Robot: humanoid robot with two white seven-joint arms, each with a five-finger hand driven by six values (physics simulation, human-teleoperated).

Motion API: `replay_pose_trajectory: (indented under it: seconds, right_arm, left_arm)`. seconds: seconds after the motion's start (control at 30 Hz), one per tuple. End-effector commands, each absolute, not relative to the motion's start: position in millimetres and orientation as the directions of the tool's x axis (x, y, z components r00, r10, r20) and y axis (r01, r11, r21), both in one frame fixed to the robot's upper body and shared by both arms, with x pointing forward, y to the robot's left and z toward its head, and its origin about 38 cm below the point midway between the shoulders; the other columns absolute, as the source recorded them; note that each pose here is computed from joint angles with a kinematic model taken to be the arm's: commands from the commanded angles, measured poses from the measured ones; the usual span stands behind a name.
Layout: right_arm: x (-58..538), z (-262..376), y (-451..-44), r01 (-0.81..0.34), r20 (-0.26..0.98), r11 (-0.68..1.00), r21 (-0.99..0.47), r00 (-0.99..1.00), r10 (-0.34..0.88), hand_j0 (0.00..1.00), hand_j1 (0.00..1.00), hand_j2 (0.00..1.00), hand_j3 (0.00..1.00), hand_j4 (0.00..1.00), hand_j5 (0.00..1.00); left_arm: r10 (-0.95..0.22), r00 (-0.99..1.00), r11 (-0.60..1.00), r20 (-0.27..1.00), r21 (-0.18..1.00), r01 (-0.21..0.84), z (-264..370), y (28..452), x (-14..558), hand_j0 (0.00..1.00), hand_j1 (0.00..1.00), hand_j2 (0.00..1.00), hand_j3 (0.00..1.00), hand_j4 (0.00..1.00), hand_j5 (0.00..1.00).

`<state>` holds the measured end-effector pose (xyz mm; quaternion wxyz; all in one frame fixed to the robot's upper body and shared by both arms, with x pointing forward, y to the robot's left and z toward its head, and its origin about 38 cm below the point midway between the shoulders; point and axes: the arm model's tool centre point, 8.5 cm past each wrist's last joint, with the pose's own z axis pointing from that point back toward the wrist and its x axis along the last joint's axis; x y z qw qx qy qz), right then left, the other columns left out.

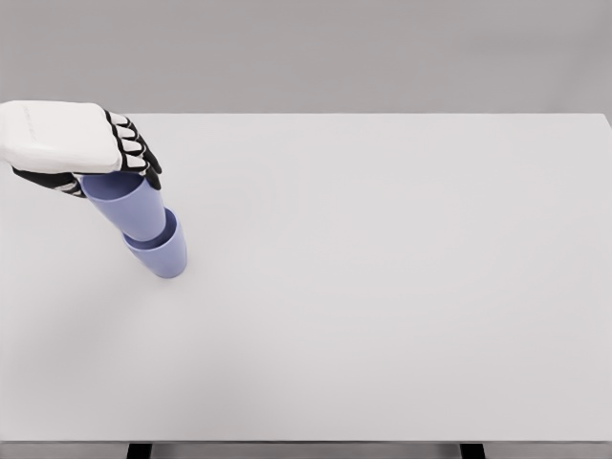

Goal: Place the right cup on the left cup with left arm

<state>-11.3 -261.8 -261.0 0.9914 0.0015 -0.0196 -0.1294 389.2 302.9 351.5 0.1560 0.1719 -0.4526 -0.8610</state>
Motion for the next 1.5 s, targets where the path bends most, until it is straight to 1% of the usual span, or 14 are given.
replay_pose_trajectory:
  seconds: [0.0, 1.47]
  right_arm:
    - [-11, -261, -262, 0.257, 0.038, 0.966, 0.008, 0.966, -0.257, 1.0, 1.0, 1.0, 1.0, 1.0, 1.0]
    - [-11, -261, -262, 0.257, 0.038, 0.966, 0.008, 0.966, -0.257, 1.0, 1.0, 1.0, 1.0, 1.0, 1.0]
  left_arm:
    - [-0.428, -0.891, -0.539, -0.152, 0.835, 0.116, 352, 303, 390, 0.73, 0.73, 0.73, 0.73, 0.73, 0.73]
    - [-0.436, -0.89, -0.537, -0.132, 0.832, 0.139, 339, 301, 398, 0.73, 0.73, 0.73, 0.73, 0.73, 0.73]
